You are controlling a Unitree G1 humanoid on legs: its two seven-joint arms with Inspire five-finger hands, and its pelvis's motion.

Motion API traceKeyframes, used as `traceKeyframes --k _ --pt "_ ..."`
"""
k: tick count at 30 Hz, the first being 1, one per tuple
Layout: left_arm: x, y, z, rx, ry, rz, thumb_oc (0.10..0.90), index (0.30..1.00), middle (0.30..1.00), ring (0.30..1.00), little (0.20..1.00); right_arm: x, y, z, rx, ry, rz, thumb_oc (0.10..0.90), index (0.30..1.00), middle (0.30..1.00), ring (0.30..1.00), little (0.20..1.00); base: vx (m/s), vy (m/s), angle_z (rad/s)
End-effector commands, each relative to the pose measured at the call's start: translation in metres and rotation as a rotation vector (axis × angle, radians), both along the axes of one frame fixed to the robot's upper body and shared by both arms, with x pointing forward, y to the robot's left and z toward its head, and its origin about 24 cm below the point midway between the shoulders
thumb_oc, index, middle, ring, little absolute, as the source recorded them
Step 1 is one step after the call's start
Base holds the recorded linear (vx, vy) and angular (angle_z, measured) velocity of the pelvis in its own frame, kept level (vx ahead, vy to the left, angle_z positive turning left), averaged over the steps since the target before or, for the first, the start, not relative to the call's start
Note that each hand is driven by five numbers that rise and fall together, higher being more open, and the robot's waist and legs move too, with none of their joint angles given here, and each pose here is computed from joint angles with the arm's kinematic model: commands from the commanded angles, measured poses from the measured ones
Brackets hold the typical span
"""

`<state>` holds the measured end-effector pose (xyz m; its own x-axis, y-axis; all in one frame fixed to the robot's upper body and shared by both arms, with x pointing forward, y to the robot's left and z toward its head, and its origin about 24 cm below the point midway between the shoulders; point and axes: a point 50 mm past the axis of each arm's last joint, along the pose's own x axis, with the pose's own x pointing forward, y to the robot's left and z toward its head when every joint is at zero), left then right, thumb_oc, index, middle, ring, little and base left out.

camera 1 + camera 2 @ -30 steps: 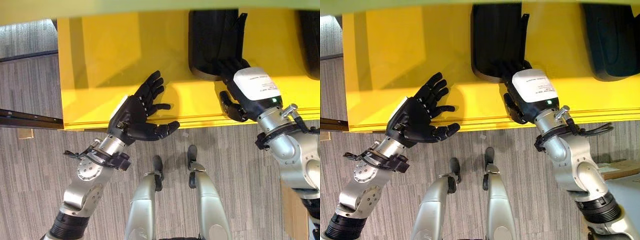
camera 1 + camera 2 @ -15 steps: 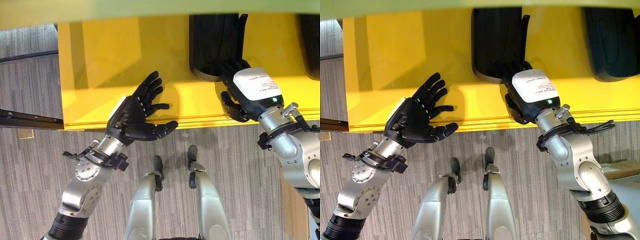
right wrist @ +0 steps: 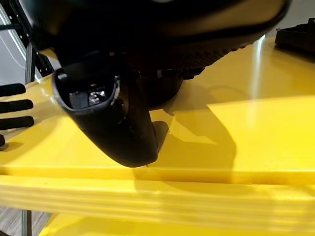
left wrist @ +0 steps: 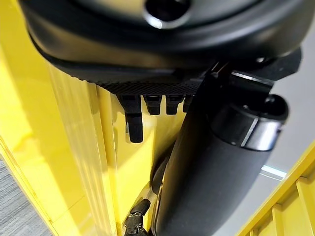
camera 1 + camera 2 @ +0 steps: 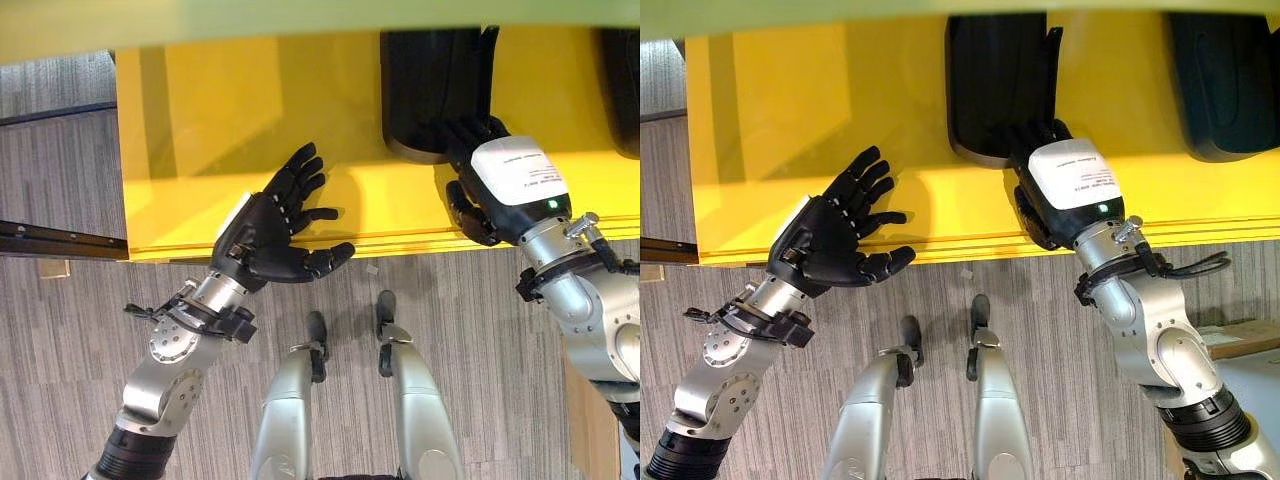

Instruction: Move parts from the plastic box to the shelf.

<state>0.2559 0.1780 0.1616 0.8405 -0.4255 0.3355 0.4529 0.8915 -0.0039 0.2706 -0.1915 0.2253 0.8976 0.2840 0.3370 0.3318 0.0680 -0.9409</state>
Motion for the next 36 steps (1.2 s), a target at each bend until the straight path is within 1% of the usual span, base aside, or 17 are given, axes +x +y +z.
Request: traceKeyframes --k 1,3,12,17,18,19,20,22,23,24,25,27,31,36 --pt "-0.011 0.008 -0.009 0.010 0.032 0.022 0.900 1.000 1.000 1.000 1.000 -0.007 -0.019 0.034 0.079 -0.267 -0.039 0.900 1.000 1.000 1.000 1.000 0.00 0.041 -0.05" --pt "-0.010 0.008 -0.010 0.002 0.033 0.017 0.900 1.000 1.000 1.000 1.000 -0.011 -0.018 0.037 0.117 -0.328 0.000 0.900 1.000 1.000 1.000 1.000 -0.01 0.044 -0.03" --pt "-0.013 0.011 -0.012 -0.009 0.032 0.005 0.900 1.000 1.000 1.000 1.000 -0.014 -0.015 0.040 0.119 -0.374 0.034 0.900 1.000 1.000 1.000 1.000 0.00 0.006 -0.01" --pt "-0.014 0.011 -0.012 -0.013 0.029 0.004 0.900 1.000 1.000 1.000 1.000 -0.016 -0.012 0.042 0.154 -0.404 0.080 0.900 1.000 1.000 1.000 1.000 0.00 0.000 0.00" --pt "-0.013 0.010 -0.012 -0.015 0.028 0.003 0.900 1.000 1.000 1.000 1.000 -0.021 -0.007 0.046 0.221 -0.468 0.156 0.900 1.000 1.000 1.000 1.000 0.00 0.000 0.00" --pt "-0.013 0.010 -0.012 -0.015 0.028 0.003 0.900 1.000 1.000 1.000 1.000 -0.021 -0.007 0.046 0.231 -0.475 0.162 0.900 1.000 1.000 1.000 1.000 0.00 0.000 0.00" --pt "-0.012 0.008 -0.012 -0.028 0.032 0.007 0.900 1.000 1.000 1.000 1.000 -0.026 -0.004 0.050 0.347 -0.529 0.227 0.900 1.000 1.000 1.000 1.000 0.00 0.000 0.00" --pt "-0.012 0.007 -0.012 -0.038 0.038 0.006 0.900 1.000 1.000 1.000 1.000 -0.032 -0.003 0.053 0.382 -0.623 0.253 0.900 1.000 1.000 1.000 1.000 0.00 0.017 0.00" --pt "-0.012 0.005 -0.013 -0.039 0.044 -0.002 0.900 1.000 1.000 1.000 1.000 -0.038 -0.004 0.056 0.370 -0.743 0.243 0.900 1.000 1.000 1.000 1.000 0.00 0.035 0.00" --pt "-0.011 0.005 -0.013 -0.039 0.045 -0.005 0.900 1.000 1.000 1.000 1.000 -0.039 -0.005 0.056 0.368 -0.770 0.237 0.900 1.000 1.000 1.000 1.000 0.00 0.058 -0.01" --pt "-0.011 0.001 -0.015 -0.030 0.042 -0.029 0.900 1.000 1.000 1.000 1.000 -0.041 -0.014 0.060 0.420 -0.885 0.178 0.900 1.000 1.000 1.000 1.000 0.00 0.045 -0.02" --pt "-0.012 0.000 -0.017 -0.033 0.042 -0.034 0.900 1.000 1.000 1.000 1.000 -0.042 -0.019 0.060 0.454 -0.920 0.160 0.900 1.000 1.000 1.000 1.000 0.00 0.022 -0.01" --pt "-0.015 0.001 -0.020 -0.061 0.046 -0.019 0.900 1.000 1.000 1.000 1.000 -0.051 -0.033 0.059 0.588 -1.048 0.141 0.900 1.000 1.000 1.000 1.000 0.00 0.044 -0.01" --pt "-0.018 -0.002 -0.019 -0.091 0.037 -0.022 0.900 1.000 1.000 1.000 1.000 -0.059 -0.042 0.056 0.711 -1.162 0.115 0.900 1.000 1.000 1.000 1.000 0.00 0.052 -0.03"
